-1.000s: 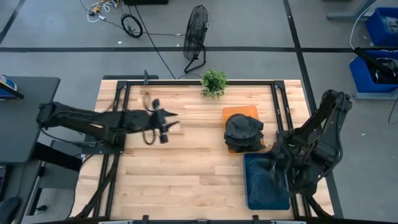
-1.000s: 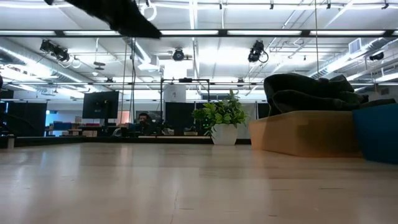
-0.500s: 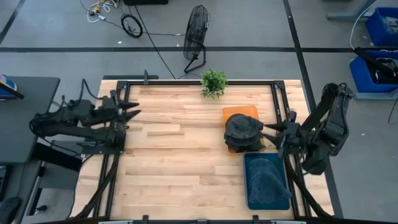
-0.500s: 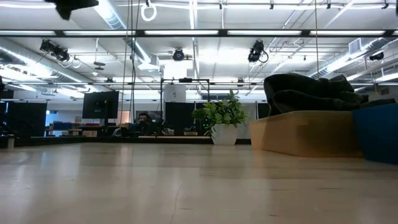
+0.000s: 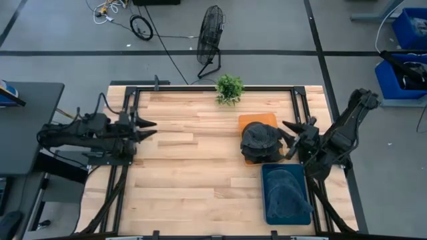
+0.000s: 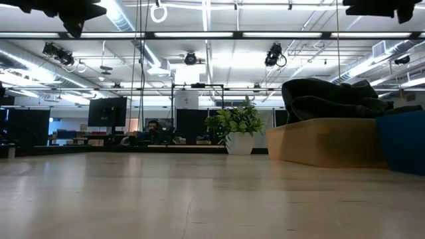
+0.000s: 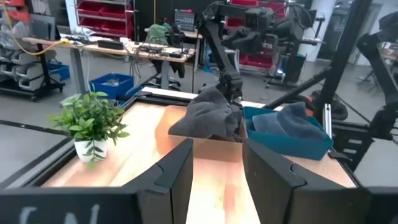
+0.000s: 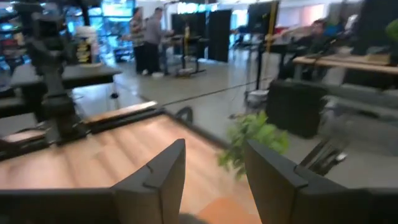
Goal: Pick & Place hat
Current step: Return to Home Position
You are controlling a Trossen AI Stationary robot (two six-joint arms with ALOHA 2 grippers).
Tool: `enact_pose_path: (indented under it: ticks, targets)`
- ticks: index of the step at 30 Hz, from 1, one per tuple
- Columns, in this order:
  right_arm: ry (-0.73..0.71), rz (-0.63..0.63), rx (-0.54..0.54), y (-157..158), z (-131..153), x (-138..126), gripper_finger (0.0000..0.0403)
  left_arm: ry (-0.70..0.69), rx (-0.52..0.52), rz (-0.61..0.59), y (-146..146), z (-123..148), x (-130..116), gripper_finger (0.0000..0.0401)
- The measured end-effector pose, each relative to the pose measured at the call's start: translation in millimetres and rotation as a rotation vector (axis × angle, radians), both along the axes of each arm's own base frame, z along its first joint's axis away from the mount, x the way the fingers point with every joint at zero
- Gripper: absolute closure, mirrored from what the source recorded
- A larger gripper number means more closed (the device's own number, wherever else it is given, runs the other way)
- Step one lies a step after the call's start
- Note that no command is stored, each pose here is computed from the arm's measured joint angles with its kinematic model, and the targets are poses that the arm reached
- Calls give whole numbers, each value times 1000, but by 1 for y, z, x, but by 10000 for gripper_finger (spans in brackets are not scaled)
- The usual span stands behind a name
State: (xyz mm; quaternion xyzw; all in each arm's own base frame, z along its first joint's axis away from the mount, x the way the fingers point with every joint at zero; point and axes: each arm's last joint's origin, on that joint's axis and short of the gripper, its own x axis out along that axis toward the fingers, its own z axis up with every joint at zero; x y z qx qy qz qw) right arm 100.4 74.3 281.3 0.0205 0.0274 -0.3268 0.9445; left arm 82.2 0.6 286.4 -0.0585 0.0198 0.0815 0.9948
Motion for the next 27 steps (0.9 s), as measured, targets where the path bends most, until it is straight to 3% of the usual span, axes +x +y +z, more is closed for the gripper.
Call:
enact_pose_path:
  ticks: [5,13,20,22,24,27]
  targets:
    - [-18,-96,-82,-6,0,5,234,29,3,0,0,-2,5,259]
    - [127,-206,-219,-15,-2,18,234,79,-15,9,-1,-6,16,259]
    - [293,-199,-391,-11,47,23,234,114,14,13,-1,-8,22,259]
    - [294,-192,-386,-11,66,22,234,116,18,26,-1,-8,22,259]
    - [278,-116,-312,-11,79,22,234,116,21,51,0,-8,22,259]
    - [322,27,-222,-12,77,27,234,116,25,73,0,-8,22,259]
